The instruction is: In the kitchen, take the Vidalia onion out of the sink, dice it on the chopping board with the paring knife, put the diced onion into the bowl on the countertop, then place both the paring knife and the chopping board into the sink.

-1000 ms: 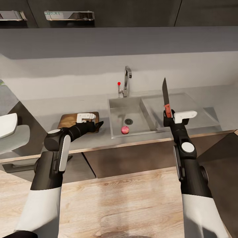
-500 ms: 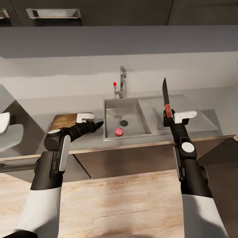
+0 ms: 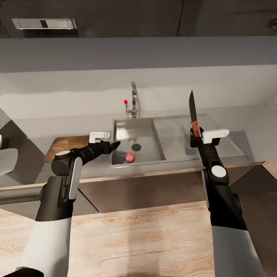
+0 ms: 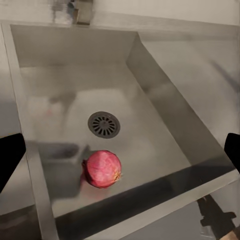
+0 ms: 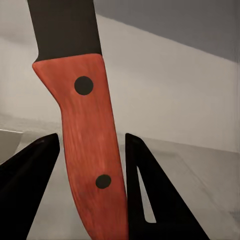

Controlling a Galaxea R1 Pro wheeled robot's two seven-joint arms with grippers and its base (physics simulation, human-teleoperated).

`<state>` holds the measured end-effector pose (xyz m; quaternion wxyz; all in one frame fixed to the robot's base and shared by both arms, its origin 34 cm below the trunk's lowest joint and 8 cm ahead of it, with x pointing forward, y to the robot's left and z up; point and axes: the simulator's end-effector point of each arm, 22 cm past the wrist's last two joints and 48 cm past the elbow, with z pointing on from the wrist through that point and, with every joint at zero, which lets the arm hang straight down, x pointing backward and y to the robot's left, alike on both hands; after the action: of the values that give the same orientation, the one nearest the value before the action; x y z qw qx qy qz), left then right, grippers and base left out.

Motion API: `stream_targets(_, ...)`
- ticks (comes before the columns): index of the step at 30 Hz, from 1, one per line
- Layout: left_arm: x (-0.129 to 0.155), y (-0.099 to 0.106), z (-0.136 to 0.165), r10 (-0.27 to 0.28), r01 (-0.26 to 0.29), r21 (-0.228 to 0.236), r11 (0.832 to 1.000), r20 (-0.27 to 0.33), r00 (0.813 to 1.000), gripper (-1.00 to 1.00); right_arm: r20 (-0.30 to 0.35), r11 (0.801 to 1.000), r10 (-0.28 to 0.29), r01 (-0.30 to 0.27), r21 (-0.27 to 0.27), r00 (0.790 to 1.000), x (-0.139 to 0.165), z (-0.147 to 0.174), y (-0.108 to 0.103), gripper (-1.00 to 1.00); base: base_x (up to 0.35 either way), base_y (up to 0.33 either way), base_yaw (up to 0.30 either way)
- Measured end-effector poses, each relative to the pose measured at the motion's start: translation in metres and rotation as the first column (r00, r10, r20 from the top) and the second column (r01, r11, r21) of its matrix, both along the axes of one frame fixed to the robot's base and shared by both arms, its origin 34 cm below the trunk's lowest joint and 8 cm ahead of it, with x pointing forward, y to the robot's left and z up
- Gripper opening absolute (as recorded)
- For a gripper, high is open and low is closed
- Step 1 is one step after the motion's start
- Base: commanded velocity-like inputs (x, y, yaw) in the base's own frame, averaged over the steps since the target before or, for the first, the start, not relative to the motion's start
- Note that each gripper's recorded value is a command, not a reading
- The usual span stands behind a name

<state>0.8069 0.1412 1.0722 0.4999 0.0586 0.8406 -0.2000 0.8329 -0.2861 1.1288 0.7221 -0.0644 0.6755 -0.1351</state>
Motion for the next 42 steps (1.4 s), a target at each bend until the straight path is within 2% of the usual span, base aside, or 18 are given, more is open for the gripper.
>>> stream_targets(24, -0.003, 0.000, 0.025, 0.000, 0.000, 0.000, 1.000, 0.034, 0.999, 1.00, 0.038, 1.000, 0.000, 0.000, 0.000, 0.999, -0.005, 0.028, 0.000, -1.00, 0.000, -0.001, 0.000)
stream_targets(36, -0.007, -0.007, -0.035, -0.014, 0.014, 0.001, 1.000, -0.108, 0.994, 1.00, 0.034, 1.000, -0.002, 0.002, 0.002, 0.999, -0.006, 0.028, 0.000, -1.00, 0.000, 0.000, 0.000)
stream_targets(42, -0.009, -0.010, -0.051, -0.015, 0.016, 0.002, 1.000, -0.146, 0.989, 1.00, 0.036, 1.000, -0.001, 0.001, 0.002, 0.999, -0.006, 0.028, 0.000, -1.00, 0.000, 0.000, 0.000)
